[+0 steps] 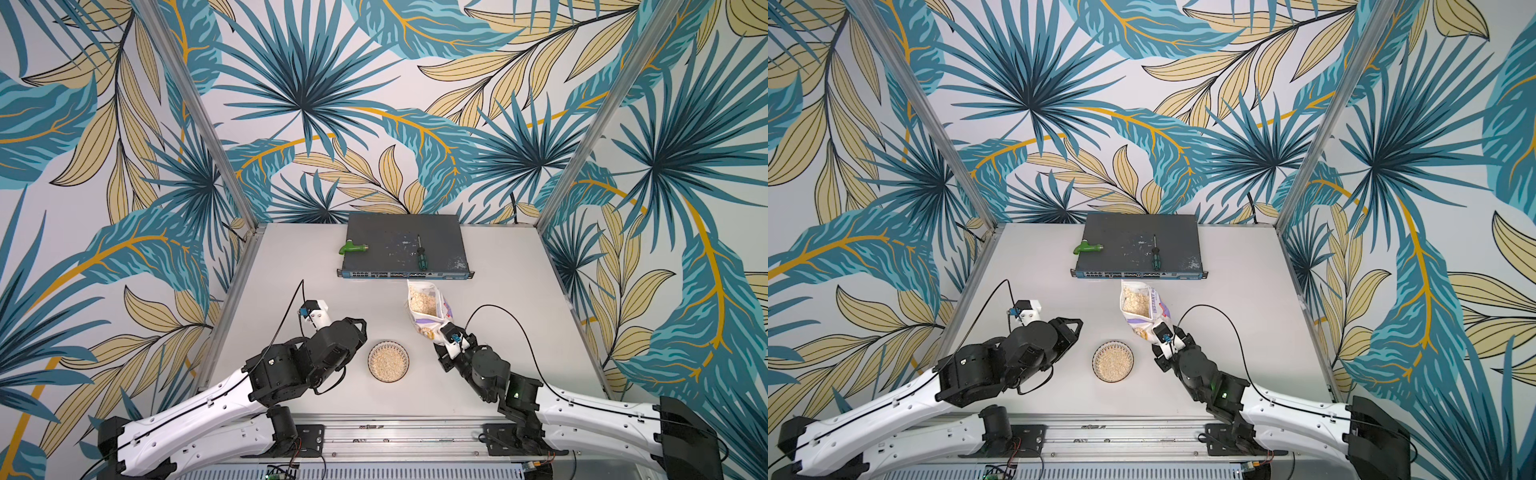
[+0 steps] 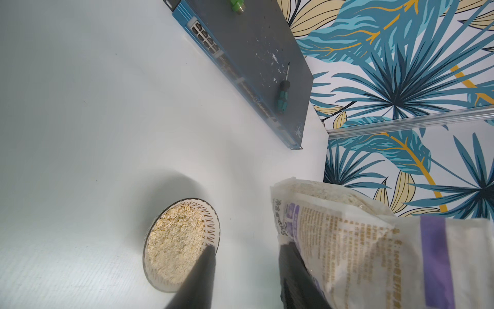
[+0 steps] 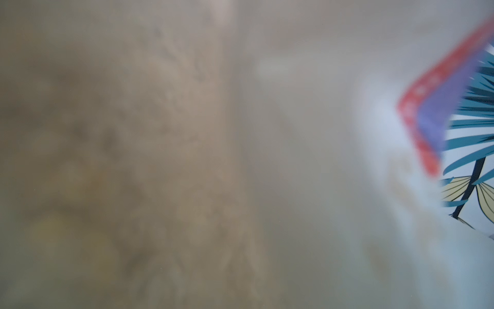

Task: Pour the oats into the breakfast bowl
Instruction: Place the oats bag at the center of the board.

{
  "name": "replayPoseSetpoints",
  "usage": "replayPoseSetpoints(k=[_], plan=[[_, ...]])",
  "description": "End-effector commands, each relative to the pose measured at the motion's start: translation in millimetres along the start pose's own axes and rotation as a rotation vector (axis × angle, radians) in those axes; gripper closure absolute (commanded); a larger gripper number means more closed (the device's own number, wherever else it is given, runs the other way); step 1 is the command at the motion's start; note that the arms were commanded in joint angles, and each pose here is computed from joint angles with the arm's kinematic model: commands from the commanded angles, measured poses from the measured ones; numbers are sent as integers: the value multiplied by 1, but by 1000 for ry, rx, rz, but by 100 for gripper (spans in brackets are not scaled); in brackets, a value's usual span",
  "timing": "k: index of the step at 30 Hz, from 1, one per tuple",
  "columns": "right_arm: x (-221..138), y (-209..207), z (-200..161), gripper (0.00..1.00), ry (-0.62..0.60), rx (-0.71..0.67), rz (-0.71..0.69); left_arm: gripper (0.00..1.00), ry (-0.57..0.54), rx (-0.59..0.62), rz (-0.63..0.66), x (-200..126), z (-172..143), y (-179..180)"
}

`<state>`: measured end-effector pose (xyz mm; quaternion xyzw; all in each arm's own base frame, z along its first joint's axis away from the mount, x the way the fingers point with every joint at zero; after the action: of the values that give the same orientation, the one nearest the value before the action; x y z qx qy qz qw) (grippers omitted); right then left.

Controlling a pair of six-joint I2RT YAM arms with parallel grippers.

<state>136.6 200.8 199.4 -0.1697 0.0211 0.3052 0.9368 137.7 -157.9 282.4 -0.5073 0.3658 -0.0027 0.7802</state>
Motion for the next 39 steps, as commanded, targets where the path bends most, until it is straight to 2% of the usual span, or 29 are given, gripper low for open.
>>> replayPoseSetpoints(k=[1,8,15,19,33,39], plan=[[-6,-22,51,100,-321,350,-21,57,9,4,-10,-4,1,0],[1,-24,43,100,-387,457,54,57,18,0,-9,-3,0,2],[15,-20,28,100,-306,436,49,57,24,-4,-3,-1,-2,6],[27,-16,12,100,-220,429,28,57,29,-8,5,2,-3,9],[55,-4,-32,100,-87,463,26,57,46,-9,42,7,-6,20],[58,0,-62,93,2,445,9,58,47,-7,56,11,-8,27]])
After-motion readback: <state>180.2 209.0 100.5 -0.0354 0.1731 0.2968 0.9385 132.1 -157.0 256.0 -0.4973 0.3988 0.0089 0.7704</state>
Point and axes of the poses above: each gripper's point midway between its finger pads, its own x axis out along the fingers, its own y axis along the line the jaws close on, z = x × y, the point moved 8 cm from there along -x, back along the fingers, and after that the axes turned 7 degrees about -x, right-handed, at the moved point
